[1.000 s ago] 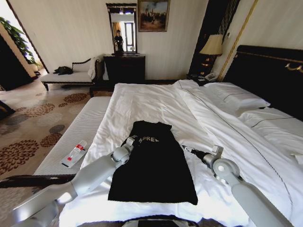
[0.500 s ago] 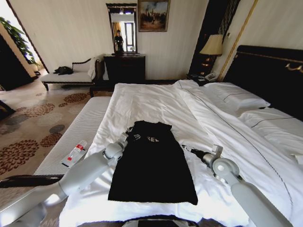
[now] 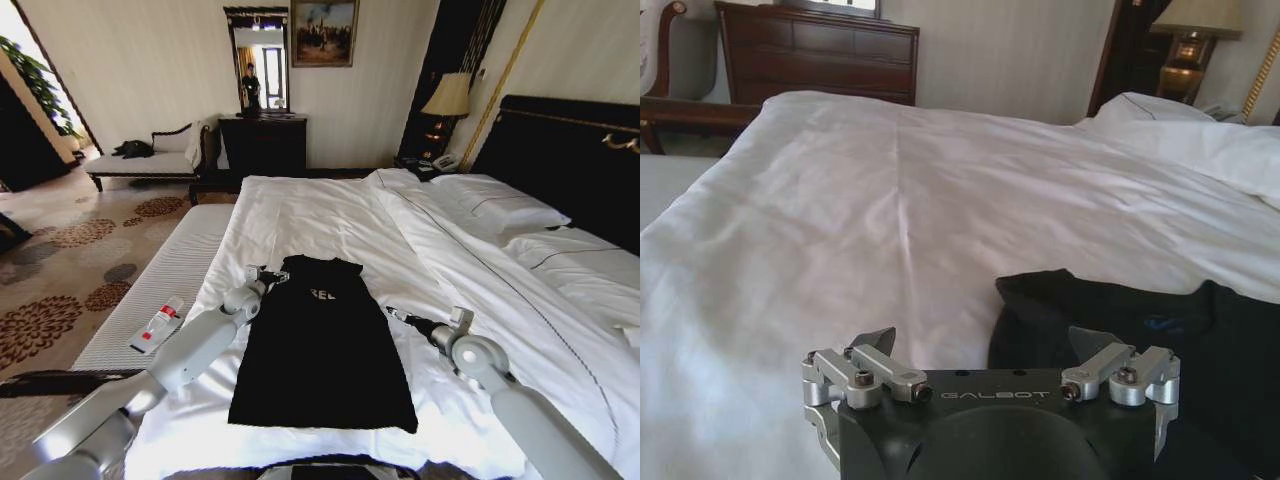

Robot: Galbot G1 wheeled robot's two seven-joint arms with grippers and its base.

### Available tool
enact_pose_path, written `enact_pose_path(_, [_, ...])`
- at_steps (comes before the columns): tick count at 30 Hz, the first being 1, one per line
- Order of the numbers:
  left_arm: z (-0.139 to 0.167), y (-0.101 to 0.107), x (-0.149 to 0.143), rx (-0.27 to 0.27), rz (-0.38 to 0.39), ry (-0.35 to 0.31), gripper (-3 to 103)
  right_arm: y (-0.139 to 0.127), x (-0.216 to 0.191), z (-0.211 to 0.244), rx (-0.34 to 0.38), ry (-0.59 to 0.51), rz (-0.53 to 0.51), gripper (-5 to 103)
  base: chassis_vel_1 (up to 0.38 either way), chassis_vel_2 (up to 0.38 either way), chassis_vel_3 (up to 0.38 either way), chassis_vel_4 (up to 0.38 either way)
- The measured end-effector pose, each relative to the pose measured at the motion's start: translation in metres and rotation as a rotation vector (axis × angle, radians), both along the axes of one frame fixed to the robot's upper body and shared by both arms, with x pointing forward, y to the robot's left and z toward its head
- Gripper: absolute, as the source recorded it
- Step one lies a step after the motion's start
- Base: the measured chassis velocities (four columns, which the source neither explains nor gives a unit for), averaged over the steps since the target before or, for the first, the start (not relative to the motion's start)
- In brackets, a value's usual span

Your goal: Fold the clothes on the bed.

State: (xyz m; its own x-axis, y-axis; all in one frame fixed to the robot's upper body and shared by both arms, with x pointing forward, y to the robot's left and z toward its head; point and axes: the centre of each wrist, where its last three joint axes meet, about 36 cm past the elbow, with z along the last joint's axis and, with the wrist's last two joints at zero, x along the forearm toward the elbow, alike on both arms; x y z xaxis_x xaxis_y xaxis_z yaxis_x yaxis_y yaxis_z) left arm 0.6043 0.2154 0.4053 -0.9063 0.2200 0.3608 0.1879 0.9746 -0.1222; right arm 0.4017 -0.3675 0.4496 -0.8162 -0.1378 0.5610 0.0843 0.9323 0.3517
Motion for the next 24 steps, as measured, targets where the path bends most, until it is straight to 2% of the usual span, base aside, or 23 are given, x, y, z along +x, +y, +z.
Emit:
enact_pose_path(6, [-0.013, 0.002, 0.025, -0.036, 0.014, 0.001, 95, -0.006, -0.003, 0.002, -0.013, 0.003, -0.009, 100, 0.000, 0.000, 0.000, 0.000])
enact_pose_path(13, [-0.019, -0.022, 0.048, -0.105, -0.031, 0.001, 89, -0.007, -0.002, 0.003, -0.015, 0.003, -0.013, 100, 0.000, 0.000, 0.000, 0.000])
enact_pose_path(16, [-0.025, -0.037, 0.057, -0.131, -0.044, 0.022, 80, -0.008, -0.001, 0.002, -0.016, 0.006, -0.015, 100, 0.000, 0.000, 0.000, 0.000])
enact_pose_path(21, [-0.034, -0.054, 0.063, -0.146, -0.047, 0.043, 79, -0.008, -0.001, 0.001, -0.018, 0.009, -0.016, 100, 0.000, 0.000, 0.000, 0.000])
enact_pose_path(24, [-0.042, -0.062, 0.070, -0.149, -0.016, 0.056, 77, -0.010, -0.002, 0.001, -0.020, 0.010, -0.019, 100, 0.000, 0.000, 0.000, 0.000])
